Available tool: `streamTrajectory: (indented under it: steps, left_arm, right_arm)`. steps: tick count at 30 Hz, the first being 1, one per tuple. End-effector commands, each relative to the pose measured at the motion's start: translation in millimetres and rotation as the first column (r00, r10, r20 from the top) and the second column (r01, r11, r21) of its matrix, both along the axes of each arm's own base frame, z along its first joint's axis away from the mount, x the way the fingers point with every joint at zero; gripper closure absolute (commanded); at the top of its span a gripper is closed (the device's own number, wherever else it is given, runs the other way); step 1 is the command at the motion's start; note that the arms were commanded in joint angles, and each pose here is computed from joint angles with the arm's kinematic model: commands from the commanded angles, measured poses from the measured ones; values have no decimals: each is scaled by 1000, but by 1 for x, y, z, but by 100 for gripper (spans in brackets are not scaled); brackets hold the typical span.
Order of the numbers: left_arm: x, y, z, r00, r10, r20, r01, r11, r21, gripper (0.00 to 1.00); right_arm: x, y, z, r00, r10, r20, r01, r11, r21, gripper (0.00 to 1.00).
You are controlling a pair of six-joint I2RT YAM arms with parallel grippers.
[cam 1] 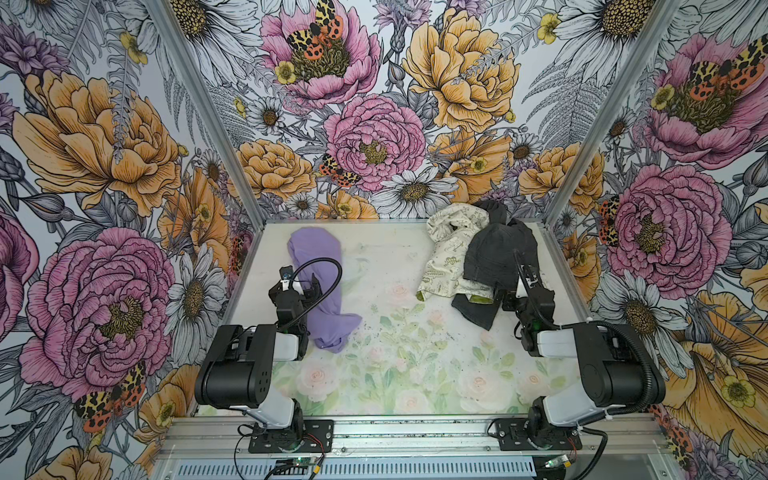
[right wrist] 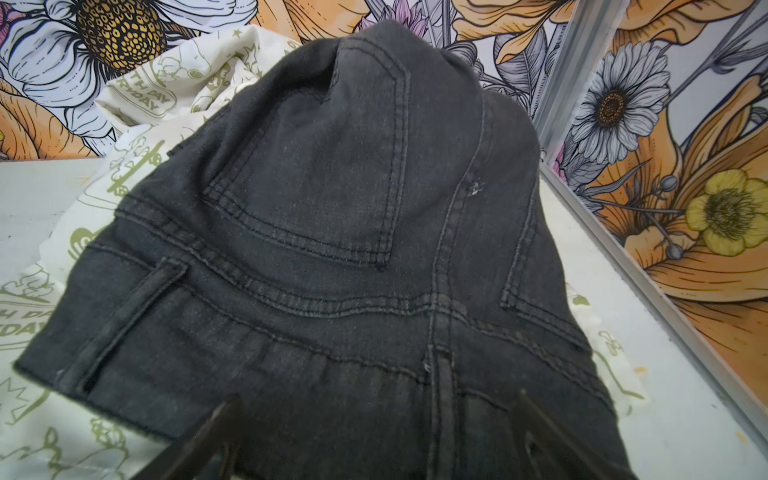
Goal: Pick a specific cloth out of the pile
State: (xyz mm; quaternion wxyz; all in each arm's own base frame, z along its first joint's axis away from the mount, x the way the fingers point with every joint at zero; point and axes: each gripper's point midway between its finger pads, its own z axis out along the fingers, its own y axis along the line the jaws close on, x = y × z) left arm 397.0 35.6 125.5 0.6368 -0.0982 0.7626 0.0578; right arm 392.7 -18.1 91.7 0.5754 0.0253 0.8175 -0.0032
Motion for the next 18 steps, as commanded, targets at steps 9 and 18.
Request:
streamTrajectory:
  steps: [9,18]
  left_arm:
    - [4,-5,6,1000,5,11,-5,1000,28,1]
    - [5,-3,5,1000,-12,5,12,1000,14,1]
  right_arm:
    - [10,-2,21,997,-5,73,5,1000,-11,0]
    - [10,-2,21,997,-3,73,4,1000,-12,0]
